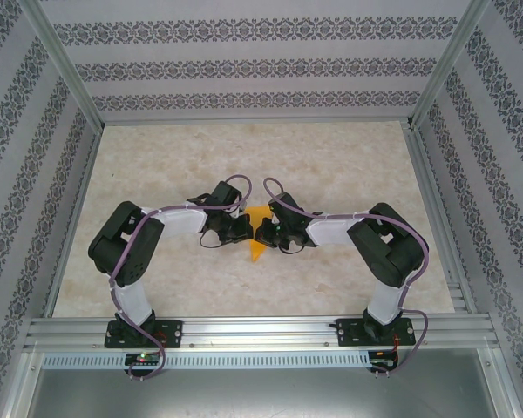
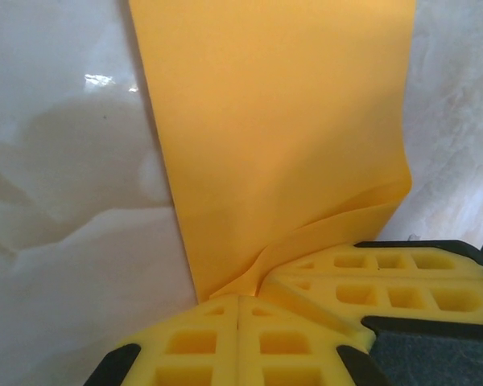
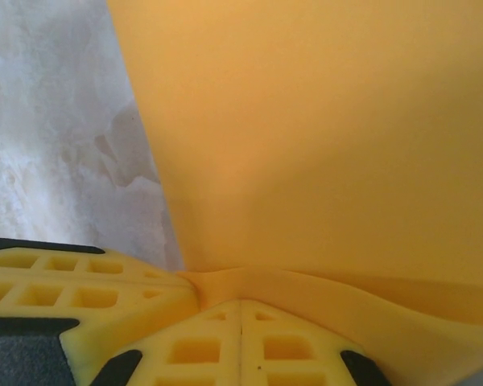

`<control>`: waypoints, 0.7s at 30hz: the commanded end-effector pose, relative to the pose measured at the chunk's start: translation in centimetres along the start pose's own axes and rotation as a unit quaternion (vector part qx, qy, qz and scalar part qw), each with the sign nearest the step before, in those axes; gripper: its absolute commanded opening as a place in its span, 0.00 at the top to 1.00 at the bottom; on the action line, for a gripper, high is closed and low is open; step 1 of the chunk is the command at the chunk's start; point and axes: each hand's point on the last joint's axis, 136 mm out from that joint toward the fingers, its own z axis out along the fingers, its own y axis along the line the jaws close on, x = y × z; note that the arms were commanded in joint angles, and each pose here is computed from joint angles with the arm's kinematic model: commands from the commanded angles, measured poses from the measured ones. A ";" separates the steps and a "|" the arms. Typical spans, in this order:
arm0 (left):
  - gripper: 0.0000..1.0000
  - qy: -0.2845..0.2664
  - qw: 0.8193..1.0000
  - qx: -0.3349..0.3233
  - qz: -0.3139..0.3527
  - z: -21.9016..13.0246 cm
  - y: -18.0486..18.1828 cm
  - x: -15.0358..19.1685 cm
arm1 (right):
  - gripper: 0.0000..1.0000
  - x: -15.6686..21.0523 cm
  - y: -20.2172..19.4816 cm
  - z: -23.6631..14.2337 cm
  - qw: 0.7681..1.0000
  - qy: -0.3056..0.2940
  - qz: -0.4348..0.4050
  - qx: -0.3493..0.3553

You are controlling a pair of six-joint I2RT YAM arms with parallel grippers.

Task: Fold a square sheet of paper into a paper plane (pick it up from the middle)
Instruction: Third fold the triangle at the center of the table.

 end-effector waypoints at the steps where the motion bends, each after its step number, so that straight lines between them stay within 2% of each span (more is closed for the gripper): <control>1: 1.00 -0.015 1.000 -0.008 0.005 0.9 -0.2 -0.7 | 1.00 1.2 -2.4 0.3 0.999 0.015 0.011 0.027; 10: 1.00 0.011 0.994 -0.107 0.009 1.5 3.8 1.7 | 1.00 -0.6 1.3 -2.2 0.997 -0.022 -0.032 -0.065; 21: 1.00 0.010 0.985 -0.171 0.014 1.5 5.7 2.1 | 1.00 0.2 -1.3 -2.3 0.997 -0.024 -0.046 -0.056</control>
